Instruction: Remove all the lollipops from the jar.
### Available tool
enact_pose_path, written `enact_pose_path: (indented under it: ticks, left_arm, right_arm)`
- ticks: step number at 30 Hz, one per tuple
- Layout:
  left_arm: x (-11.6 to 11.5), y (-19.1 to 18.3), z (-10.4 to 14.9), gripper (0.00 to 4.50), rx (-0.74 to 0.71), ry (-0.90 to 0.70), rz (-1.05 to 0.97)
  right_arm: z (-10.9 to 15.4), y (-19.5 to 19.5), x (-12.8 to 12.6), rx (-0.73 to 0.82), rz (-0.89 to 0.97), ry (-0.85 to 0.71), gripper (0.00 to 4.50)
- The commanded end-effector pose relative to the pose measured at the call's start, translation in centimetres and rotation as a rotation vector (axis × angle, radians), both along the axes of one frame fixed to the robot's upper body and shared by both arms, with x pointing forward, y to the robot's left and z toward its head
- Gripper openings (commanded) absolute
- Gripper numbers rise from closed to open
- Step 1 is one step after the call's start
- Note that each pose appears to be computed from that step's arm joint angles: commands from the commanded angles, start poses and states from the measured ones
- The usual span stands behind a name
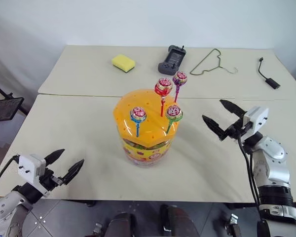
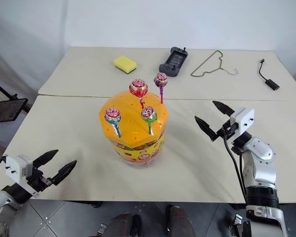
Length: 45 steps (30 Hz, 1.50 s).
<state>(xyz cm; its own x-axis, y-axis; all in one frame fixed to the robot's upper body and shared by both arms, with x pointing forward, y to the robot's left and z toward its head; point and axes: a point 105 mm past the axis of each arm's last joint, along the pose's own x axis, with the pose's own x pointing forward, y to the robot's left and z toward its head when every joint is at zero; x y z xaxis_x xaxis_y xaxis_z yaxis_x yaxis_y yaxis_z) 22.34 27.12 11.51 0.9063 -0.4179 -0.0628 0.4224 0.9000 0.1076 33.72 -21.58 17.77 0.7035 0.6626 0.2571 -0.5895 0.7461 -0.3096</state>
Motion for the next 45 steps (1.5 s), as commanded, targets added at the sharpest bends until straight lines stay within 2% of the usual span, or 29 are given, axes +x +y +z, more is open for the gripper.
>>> enact_pose_path:
  ticks: [1,5,9,12,15,21,26,28,30,33,35,39,43,45]
  left_arm:
    - [-0.4,0.7,1.5,4.38,0.012,-0.043,-0.014]
    - [0.4,2.3,3.1,4.38,-0.013,-0.080,-0.092]
    - [1.4,3.6,6.6,4.38,-0.097,-0.066,-0.280]
    - [3.1,4.7,8.4,4.38,-0.009,-0.101,-0.298]
    - [4.3,3.9,10.2,4.38,-0.058,-0.075,-0.422]
    - [4.7,1.6,11.4,4.38,-0.101,0.007,-0.653]
    - [4.8,-0.7,13.7,4.38,-0.132,-0.020,-0.798]
    - [3.7,-3.3,15.3,4.38,-0.139,-0.056,-0.928]
    - [2.6,-4.8,15.8,4.38,-0.129,-0.036,-1.020]
    - [1.8,-7.0,17.4,4.38,-0.153,-0.051,-1.132]
    - [1.3,-8.6,18.2,4.38,-0.149,-0.064,-1.210]
    - [0.9,-10.7,18.8,4.38,-0.122,-0.084,-1.295]
    - [1.4,-12.6,16.9,4.38,0.054,-0.099,-1.287]
    - [1.3,-13.5,16.8,4.38,0.027,-0.105,-1.304]
  right_arm:
    - [0.9,-0.8,-0.5,-0.034,0.023,-0.009,4.49]
    - [2.9,-1.3,-2.7,0.069,0.129,-0.009,4.49]
    - [4.6,-1.7,-6.3,0.166,0.171,-0.051,4.49]
    - [5.1,-0.2,-9.1,0.145,0.229,-0.067,4.49]
    - [6.0,1.3,-11.8,0.131,0.315,-0.110,4.49]
    - [6.4,5.1,-15.8,0.066,0.519,-0.156,4.49]
    - [6.5,5.4,-16.4,0.075,0.509,-0.198,4.49]
    - [7.7,4.3,-16.0,0.147,0.440,-0.236,4.49]
    - [8.6,4.1,-16.1,0.202,0.400,-0.254,4.49]
    - [7.4,5.5,-17.5,0.086,0.499,-0.256,4.49]
    - [7.1,5.9,-18.0,0.084,0.546,-0.258,4.49]
    - [7.6,6.4,-17.8,0.117,0.548,-0.274,4.49]
    - [6.9,6.1,-17.5,0.074,0.510,-0.285,4.49]
    - [6.7,5.8,-17.3,0.071,0.480,-0.288,4.49]
